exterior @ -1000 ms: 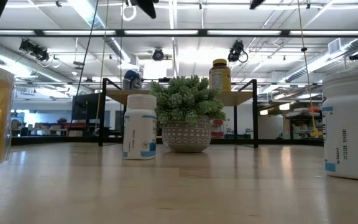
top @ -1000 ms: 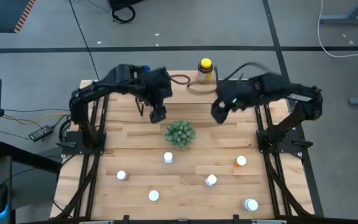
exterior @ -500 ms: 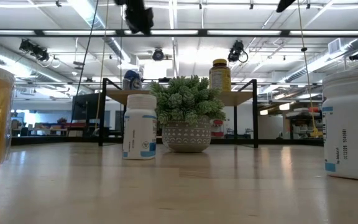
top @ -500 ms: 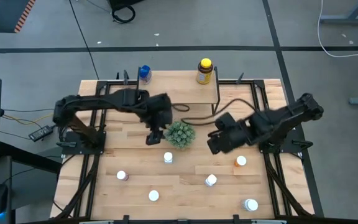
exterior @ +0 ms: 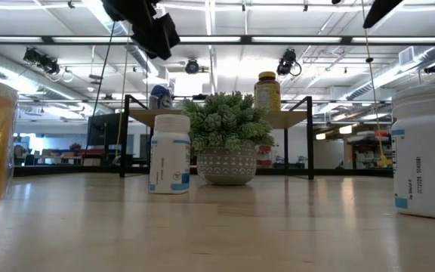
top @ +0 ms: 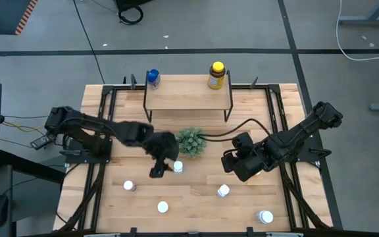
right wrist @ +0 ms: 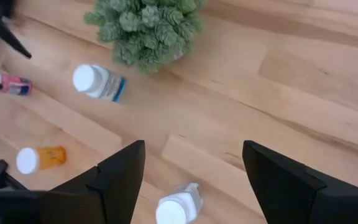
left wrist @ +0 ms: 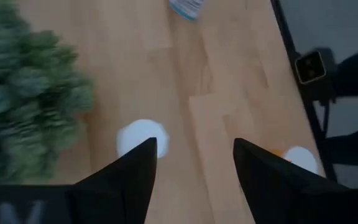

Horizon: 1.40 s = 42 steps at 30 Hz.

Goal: Pick and place medicine bottles onto shelf by color
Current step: Put the top white and blue medicine bottle on the shelf

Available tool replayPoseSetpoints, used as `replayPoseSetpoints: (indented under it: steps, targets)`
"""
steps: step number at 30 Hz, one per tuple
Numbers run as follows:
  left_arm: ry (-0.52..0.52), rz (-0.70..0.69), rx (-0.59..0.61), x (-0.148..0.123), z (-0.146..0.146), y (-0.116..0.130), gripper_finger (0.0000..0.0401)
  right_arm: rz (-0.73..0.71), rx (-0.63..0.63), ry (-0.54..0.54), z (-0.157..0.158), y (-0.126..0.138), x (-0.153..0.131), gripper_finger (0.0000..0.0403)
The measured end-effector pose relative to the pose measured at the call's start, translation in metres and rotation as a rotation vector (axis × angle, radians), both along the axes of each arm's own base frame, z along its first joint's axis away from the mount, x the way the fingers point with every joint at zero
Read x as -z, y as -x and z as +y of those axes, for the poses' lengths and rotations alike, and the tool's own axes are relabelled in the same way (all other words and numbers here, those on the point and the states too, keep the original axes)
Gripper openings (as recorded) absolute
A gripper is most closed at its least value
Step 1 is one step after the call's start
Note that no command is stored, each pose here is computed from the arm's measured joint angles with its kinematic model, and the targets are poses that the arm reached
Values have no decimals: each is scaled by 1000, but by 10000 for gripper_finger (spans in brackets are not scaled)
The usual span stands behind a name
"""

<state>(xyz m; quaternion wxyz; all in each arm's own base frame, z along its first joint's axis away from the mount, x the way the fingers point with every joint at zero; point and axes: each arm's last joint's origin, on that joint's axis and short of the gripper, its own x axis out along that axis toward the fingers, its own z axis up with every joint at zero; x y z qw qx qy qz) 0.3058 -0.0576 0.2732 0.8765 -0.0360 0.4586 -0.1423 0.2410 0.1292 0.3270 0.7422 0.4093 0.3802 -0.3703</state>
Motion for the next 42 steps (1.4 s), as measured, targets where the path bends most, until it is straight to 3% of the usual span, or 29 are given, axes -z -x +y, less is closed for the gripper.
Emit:
replayPoseSetpoints:
  steps: [4, 15, 25, 42]
  targets:
    - [-72, -5, -45, 5, -6, 1, 253, 2, -7, 2, 1, 0, 1, 276]
    - [-102, 75, -77, 43, -13, -21, 343, -2, -107, 35, 5, -1, 0, 276]
    - [-194, 115, -120, 62, -13, -28, 346, -5, -156, 40, 17, 7, 0, 276]
    - [-204, 122, -101, 74, -23, -33, 346, -17, -142, 51, 18, 8, 0, 276]
